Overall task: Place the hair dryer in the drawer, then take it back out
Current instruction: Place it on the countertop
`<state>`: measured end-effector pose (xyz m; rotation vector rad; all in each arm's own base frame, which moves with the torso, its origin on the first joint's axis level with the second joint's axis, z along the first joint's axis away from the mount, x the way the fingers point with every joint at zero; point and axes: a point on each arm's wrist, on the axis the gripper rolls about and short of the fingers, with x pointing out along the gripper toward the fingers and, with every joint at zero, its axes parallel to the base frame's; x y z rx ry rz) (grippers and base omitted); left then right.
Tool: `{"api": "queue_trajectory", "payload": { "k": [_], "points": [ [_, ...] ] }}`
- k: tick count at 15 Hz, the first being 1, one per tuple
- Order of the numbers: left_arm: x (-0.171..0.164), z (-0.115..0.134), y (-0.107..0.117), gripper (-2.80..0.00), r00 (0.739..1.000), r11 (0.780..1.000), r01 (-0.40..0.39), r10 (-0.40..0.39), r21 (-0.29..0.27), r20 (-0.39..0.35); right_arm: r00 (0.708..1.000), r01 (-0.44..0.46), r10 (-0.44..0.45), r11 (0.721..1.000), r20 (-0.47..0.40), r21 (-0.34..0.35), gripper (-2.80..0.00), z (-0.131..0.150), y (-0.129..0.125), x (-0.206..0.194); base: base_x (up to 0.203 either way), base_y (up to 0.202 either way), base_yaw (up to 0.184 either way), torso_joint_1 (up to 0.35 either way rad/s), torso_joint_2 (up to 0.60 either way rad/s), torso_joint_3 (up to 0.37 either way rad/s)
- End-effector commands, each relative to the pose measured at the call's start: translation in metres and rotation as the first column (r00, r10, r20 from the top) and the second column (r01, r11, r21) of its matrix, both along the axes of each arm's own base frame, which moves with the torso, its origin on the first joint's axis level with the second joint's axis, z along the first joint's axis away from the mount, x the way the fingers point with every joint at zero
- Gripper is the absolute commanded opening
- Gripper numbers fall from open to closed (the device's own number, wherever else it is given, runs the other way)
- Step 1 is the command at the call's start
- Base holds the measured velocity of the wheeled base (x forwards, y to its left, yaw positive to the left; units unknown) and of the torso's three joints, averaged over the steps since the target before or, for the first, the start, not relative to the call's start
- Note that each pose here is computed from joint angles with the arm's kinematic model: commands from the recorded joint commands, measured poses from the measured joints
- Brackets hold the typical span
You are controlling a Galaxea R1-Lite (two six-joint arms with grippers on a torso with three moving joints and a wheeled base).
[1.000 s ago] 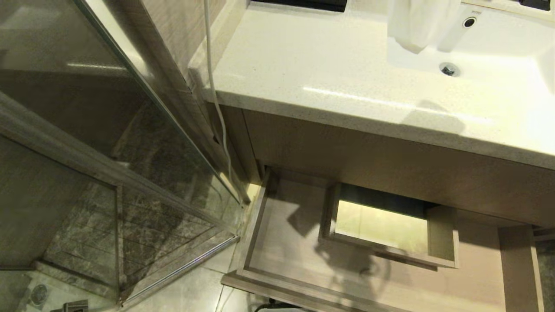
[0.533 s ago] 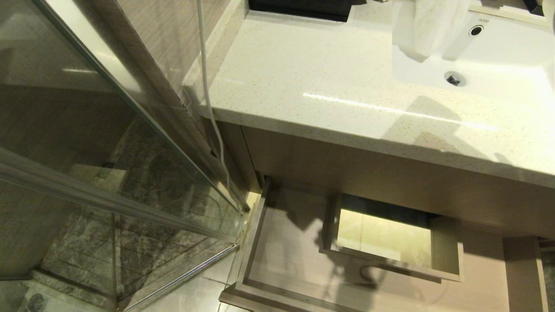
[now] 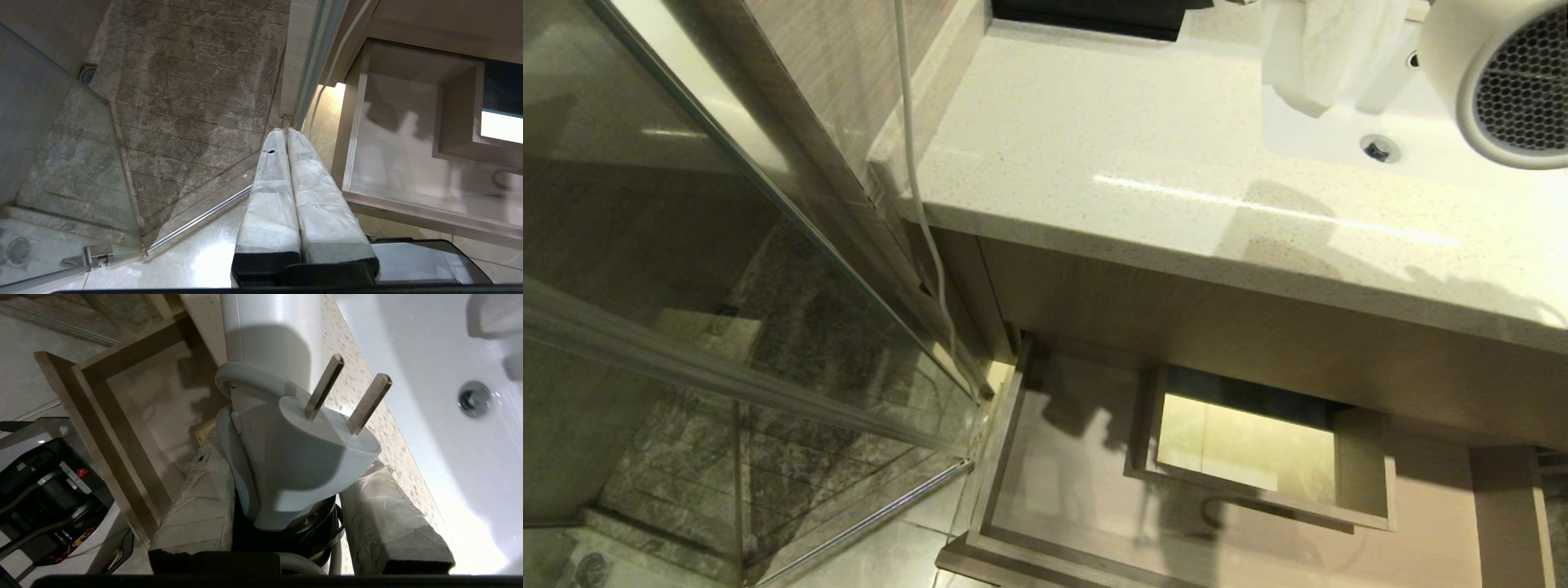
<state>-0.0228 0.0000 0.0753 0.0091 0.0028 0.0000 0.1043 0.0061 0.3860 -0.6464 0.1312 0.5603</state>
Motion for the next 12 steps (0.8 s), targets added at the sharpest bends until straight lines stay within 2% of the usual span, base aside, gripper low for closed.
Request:
{"api": "queue_trajectory", "payload": {
  "k": [1,3,7,12],
  "points": [
    [0.0,0.0,0.0,-2.8,1.0,1.0,0.0,0.0,0.0,0.001,0.995,-0.078,0.078,0.997,-0.066,0.002,-2.8,-0.001,0.009,0.04,0.0,0.0,0.0,0.0,0.0,0.0],
    [0.0,0.0,0.0,-2.8,1.0,1.0,0.0,0.0,0.0,0.001,0.991,-0.097,0.099,0.995,-0.088,0.021,-2.8,0.003,0.017,0.062,0.0,0.0,0.0,0.0,0.0,0.0],
    [0.0,0.0,0.0,-2.8,1.0,1.0,0.0,0.0,0.0,0.003,0.992,-0.067,0.072,0.996,-0.103,0.051,-2.8,0.011,0.035,0.106,0.0,0.0,0.0,0.0,0.0,0.0],
    [0.0,0.0,0.0,-2.8,1.0,1.0,0.0,0.0,0.0,0.0,0.996,0.051,-0.046,0.997,-0.081,0.062,-2.8,0.007,0.06,0.138,0.0,0.0,0.0,0.0,0.0,0.0]
  ]
}}
